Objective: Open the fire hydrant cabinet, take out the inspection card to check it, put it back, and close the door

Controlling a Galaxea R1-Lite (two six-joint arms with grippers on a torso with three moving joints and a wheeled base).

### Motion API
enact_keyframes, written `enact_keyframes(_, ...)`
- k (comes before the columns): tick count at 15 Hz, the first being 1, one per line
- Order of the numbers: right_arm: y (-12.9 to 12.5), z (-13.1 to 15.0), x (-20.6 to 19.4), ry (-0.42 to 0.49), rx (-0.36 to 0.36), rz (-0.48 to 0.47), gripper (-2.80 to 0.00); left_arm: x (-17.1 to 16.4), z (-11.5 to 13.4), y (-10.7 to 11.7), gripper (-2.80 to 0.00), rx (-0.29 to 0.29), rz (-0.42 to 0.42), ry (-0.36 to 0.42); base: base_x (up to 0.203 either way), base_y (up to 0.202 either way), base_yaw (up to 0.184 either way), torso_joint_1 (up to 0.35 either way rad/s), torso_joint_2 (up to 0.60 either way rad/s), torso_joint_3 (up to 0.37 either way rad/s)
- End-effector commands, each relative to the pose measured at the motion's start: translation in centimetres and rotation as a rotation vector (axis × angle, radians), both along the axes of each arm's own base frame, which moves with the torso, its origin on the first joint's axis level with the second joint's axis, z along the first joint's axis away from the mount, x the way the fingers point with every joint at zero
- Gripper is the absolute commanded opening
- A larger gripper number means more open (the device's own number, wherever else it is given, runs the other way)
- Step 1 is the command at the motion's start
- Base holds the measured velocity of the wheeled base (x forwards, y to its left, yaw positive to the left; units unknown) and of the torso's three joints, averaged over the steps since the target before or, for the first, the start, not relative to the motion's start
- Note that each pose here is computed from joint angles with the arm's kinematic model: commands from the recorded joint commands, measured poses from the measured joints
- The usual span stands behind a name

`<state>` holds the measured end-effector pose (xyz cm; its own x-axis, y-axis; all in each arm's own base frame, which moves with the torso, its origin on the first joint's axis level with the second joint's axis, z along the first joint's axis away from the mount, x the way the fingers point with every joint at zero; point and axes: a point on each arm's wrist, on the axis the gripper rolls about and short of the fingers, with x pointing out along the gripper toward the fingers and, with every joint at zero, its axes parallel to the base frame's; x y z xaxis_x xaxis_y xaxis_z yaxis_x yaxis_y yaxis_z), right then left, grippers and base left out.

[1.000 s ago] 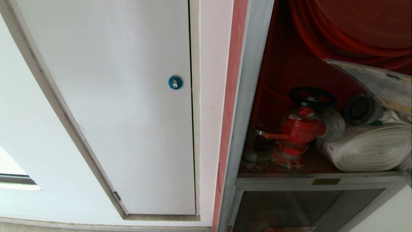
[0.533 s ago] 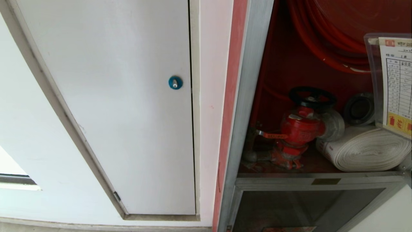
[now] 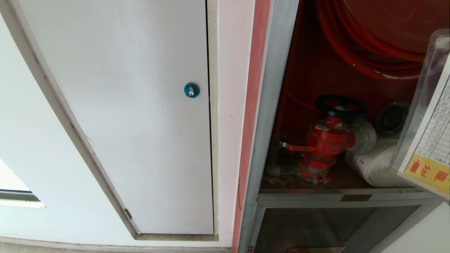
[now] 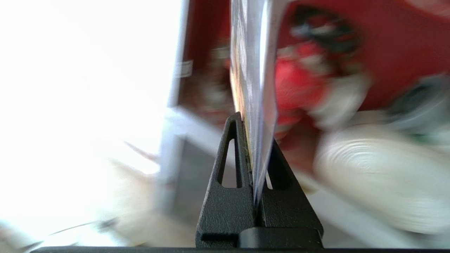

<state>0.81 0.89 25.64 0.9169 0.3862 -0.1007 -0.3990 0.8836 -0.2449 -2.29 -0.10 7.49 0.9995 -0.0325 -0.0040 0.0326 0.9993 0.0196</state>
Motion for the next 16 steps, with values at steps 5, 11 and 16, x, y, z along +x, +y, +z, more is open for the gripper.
enact_keyframes(5, 0.5, -0.9, -0.8, 0.096, 0.090, 0.252, -2.80, 0.0, 0.0, 0.0, -2.80, 0.000, 0.000, 0.001, 0.000, 0.000, 0.000, 0.000, 0.00, 0.000)
enact_keyframes(11, 0.8, -0.6, 1.0, 0.239, 0.201, 0.418, -2.80, 0.0, 0.0, 0.0, -2.80, 0.000, 0.000, 0.002, 0.000, 0.000, 0.000, 0.000, 0.00, 0.000)
enact_keyframes(16, 1.3, 0.1, 4.6, 0.336, 0.233, 0.596, -2.80, 0.0, 0.0, 0.0, -2.80, 0.000, 0.000, 0.002, 0.000, 0.000, 0.000, 0.000, 0.00, 0.000)
